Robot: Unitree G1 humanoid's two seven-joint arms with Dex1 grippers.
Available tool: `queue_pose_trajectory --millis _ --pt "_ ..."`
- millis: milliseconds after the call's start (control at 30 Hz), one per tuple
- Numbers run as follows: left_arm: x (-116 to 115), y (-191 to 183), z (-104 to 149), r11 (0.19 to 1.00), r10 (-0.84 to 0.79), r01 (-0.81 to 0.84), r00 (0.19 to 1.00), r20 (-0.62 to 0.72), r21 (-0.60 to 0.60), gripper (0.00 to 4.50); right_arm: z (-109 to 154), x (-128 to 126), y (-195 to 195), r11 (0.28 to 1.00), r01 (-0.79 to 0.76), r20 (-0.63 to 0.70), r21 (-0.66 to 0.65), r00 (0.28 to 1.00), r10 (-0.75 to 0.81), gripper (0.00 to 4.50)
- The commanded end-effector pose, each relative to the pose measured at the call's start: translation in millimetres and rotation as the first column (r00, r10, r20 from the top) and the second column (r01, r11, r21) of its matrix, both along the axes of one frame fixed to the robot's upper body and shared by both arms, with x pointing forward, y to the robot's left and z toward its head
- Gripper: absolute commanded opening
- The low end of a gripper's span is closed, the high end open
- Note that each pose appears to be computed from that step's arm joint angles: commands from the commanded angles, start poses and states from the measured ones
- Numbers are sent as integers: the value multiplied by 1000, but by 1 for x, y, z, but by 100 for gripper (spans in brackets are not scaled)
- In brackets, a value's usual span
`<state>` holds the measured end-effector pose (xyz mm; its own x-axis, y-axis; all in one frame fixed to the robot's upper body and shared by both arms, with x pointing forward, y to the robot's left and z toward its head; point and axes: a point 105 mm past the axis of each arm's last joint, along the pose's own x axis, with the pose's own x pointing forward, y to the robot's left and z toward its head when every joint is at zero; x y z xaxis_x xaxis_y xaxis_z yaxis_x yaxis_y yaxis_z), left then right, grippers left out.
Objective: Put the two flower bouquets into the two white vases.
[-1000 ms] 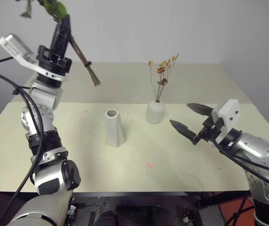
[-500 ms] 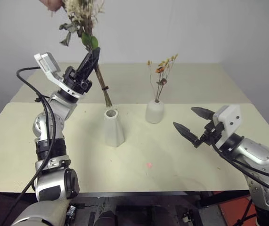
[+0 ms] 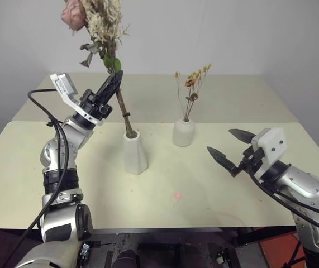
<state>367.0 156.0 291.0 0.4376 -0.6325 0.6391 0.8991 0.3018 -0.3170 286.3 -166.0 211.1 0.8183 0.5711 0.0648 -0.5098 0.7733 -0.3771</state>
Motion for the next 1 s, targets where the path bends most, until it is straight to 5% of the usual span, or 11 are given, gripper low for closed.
queue_pose_trajectory --millis 33,300,1000 --pt "-5 -1 7 1000 -4 3 999 39 16 12 13 -4 1 1000 -2 66 -7 998 3 450" --pt "-5 -11 -3 997 -7 3 999 50 76 12 21 -24 7 982 -177 35 66 984 175 450" --pt "-22 -21 -17 978 -52 19 986 159 206 12 20 -28 10 971 -236 15 44 972 236 450"
